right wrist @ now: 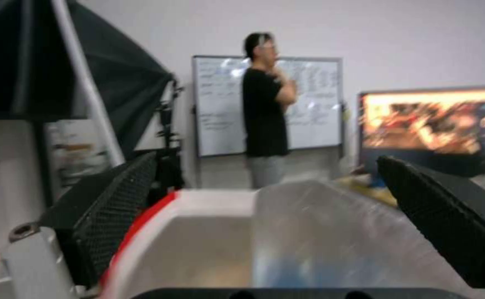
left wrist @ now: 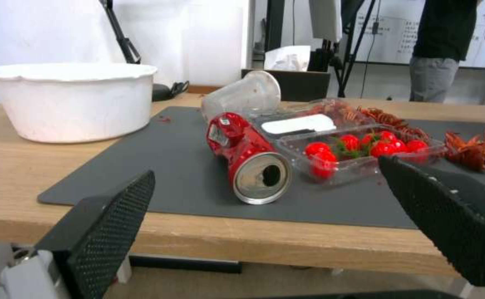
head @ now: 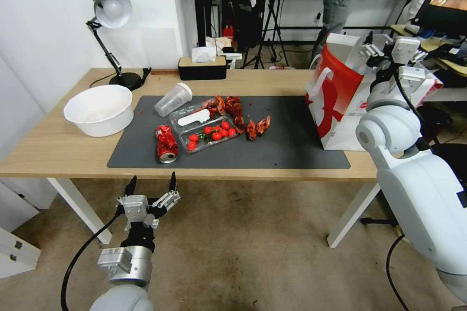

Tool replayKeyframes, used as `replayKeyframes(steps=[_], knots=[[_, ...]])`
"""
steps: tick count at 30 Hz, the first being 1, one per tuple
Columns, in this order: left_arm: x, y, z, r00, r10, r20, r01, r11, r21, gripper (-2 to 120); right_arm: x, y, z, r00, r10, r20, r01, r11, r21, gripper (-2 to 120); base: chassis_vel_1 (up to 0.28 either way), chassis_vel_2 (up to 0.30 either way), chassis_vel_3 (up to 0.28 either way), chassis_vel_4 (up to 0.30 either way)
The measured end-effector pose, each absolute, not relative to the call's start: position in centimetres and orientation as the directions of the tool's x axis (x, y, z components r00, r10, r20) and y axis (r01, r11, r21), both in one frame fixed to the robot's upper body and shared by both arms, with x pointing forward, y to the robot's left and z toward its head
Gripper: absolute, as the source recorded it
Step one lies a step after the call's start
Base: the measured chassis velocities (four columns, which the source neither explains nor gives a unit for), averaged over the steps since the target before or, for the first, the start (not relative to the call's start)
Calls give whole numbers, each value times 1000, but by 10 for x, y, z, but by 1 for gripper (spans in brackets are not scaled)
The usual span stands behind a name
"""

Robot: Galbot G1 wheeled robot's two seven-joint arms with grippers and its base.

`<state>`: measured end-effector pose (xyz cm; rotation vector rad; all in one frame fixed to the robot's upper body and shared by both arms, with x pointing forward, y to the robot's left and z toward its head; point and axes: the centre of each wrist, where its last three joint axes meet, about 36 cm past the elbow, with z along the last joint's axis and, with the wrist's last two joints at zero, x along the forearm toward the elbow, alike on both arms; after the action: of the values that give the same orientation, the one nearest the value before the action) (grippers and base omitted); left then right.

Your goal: Pick up the trash from the table and place it into the takeout bag.

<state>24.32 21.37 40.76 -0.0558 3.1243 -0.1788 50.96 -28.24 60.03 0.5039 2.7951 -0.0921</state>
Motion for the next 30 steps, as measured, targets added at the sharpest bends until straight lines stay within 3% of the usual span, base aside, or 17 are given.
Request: replayKeyframes(steps=[19, 30], knots=[[243, 214, 407, -999, -36, -8, -35, 993, -115, 100, 493, -273, 600, -933, 248, -263, 240, 969, 60, 100, 0, 0, 0, 0], [244, 215, 407, -999, -37, -8, -36, 992, -117, 100, 432, -258, 571, -961, -10, -278, -54, 987, 153, 100, 0, 0, 0, 0]])
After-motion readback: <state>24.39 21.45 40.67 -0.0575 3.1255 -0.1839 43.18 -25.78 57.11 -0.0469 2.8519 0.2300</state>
